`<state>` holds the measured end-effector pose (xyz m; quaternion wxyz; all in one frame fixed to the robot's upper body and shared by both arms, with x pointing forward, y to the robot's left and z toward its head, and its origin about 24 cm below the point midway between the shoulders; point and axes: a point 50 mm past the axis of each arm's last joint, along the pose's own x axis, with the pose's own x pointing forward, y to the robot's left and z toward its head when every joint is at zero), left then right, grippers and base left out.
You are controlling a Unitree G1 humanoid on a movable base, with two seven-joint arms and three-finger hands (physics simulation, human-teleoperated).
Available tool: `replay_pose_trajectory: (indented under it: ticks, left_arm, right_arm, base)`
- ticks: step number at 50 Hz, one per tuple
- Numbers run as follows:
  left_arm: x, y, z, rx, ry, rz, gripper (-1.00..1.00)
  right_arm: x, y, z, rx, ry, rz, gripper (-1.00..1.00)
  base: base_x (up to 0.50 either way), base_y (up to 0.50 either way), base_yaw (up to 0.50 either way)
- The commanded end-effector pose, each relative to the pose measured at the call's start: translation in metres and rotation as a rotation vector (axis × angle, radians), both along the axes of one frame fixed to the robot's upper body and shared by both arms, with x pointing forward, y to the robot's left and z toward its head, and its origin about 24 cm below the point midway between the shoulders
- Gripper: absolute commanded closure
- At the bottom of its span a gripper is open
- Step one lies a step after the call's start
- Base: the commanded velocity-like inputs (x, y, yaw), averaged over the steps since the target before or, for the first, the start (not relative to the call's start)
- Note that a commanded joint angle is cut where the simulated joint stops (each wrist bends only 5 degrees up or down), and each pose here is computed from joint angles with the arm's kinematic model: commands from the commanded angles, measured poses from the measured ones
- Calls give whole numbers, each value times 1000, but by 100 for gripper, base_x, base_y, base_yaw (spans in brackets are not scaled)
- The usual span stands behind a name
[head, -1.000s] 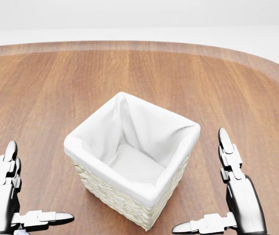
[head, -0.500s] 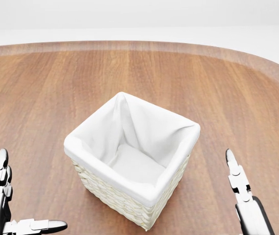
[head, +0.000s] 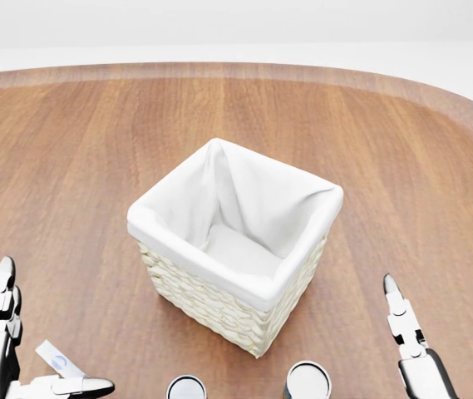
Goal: Pick up the alphabet soup and the cream cheese box, and put them in the basket.
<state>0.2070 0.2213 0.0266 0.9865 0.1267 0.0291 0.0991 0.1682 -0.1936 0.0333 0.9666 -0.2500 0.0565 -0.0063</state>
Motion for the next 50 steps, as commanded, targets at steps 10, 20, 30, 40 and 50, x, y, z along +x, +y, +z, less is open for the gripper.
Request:
replay_pose_trajectory:
  ticks: [10, 20, 30, 40, 50]
  left_arm:
    - [2, -1, 0, -5, -5, -5, -100]
    - [1, -2, 1, -6, -5, -7, -100]
    - [2, -2, -2, -6, 5, -7, -100]
    - [2, -2, -1, -12, 2, -9, -100]
    - [3, -1, 0, -19, 0, -9, -100]
  right_arm:
    - [23, -4, -14, -11, 20, -6, -100]
    - [38, -5, -35, -29, 73, -33, -100]
    - [59, -10, -61, -26, 156, -74, -100]
    - [85, -4, -62, -19, 168, -51, -100]
    - [94, 1, -66, -37, 192, -35, -100]
  base:
    - [0, 0, 0]
    - [0, 0, 0]
    - [0, 0, 0]
    - [0, 0, 0]
    - [0, 0, 0]
